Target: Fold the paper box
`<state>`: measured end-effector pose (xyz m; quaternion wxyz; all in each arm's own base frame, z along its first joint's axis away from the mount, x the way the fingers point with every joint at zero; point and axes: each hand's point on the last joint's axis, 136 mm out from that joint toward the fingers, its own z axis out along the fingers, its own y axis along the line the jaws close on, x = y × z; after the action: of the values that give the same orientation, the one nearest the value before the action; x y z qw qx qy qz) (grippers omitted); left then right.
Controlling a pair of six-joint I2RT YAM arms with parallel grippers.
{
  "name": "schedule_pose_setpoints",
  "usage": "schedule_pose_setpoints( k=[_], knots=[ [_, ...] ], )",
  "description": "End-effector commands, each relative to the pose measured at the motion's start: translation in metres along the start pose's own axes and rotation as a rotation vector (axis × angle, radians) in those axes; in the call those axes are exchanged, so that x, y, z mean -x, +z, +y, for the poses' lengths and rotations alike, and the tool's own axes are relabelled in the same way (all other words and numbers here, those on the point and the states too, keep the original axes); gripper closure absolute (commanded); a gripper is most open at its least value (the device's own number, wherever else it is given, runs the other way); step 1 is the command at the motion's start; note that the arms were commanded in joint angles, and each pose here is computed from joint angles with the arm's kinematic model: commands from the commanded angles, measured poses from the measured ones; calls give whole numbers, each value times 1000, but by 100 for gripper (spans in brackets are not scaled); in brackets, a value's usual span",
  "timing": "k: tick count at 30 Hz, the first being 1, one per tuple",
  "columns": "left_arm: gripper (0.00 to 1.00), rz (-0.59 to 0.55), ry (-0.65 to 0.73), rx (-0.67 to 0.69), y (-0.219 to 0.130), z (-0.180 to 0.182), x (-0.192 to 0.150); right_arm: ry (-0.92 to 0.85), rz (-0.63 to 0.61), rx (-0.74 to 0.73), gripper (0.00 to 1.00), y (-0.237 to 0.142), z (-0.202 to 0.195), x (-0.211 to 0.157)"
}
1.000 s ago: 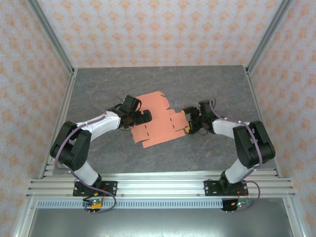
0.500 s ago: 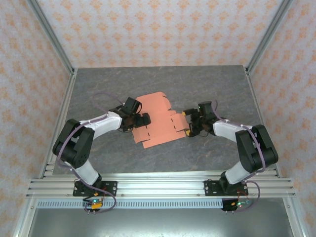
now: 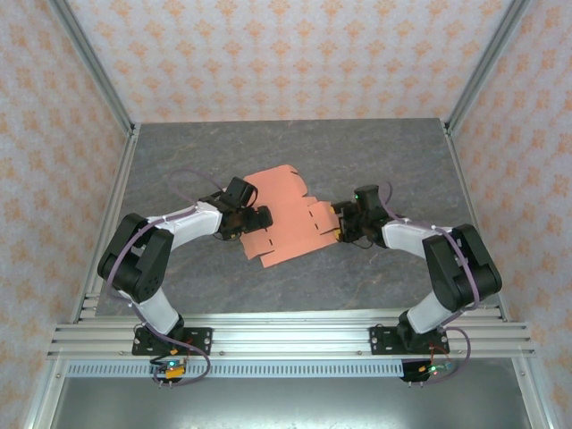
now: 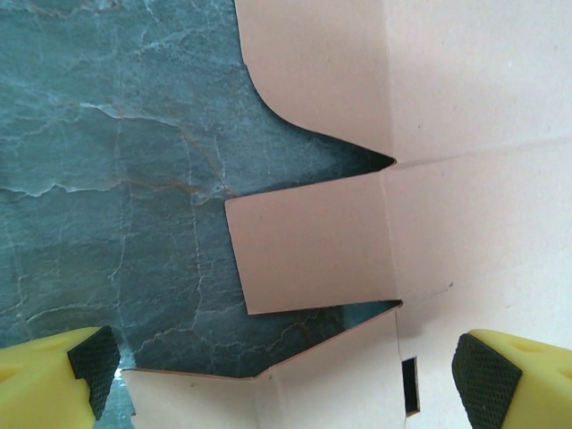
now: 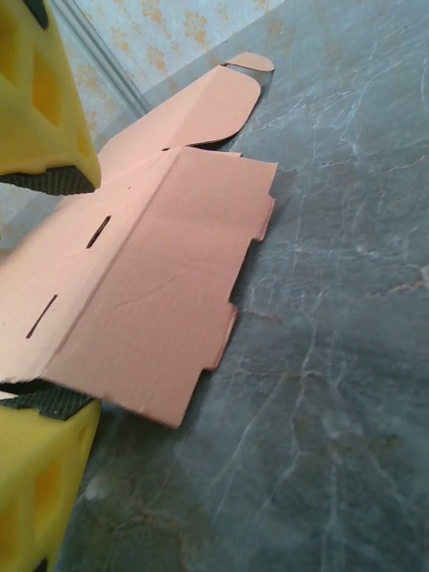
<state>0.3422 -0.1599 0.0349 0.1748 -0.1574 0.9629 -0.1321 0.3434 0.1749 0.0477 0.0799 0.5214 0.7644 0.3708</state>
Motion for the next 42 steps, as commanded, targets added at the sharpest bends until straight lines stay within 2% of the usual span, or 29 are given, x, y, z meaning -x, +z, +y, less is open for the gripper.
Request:
schedule_pose_setpoints(
  k=[1,3,8,11,14,17,21,27,32,37,38,40,42],
  knots=[
    [0,29,-18,49,4,10,-10,-32,-24,63,44,6,13,5],
    [0,29,-20,49,3,10,-10,-49,-32,99,48,4,20,6],
    [0,20,-14,49,-1,8,-7,-178,-83,161,72,-6,39,9],
    [0,20,-14,46,-2,6,-5,-240,-106,186,76,-9,46,11],
    [0,26,-11,45,-2,5,-5,-260,-110,199,76,-7,47,12],
    [0,29,-13,50,-3,6,-6,-215,-99,170,58,-1,37,13],
    [0,19,-11,60,-5,8,-5,-159,-69,152,50,5,25,11],
    [1,26,-9,89,-1,13,-7,-140,-56,140,47,20,13,15],
    [6,39,9,98,3,15,-10,-167,-82,142,46,25,13,20],
    [9,51,21,113,7,17,-14,-243,-118,159,55,29,26,26],
    [11,52,23,117,7,17,-14,-250,-121,162,57,29,28,26],
    [22,56,27,122,8,18,-15,-264,-122,161,60,32,30,27],
    [23,61,30,124,9,18,-16,-264,-121,162,61,36,31,28]
  ],
)
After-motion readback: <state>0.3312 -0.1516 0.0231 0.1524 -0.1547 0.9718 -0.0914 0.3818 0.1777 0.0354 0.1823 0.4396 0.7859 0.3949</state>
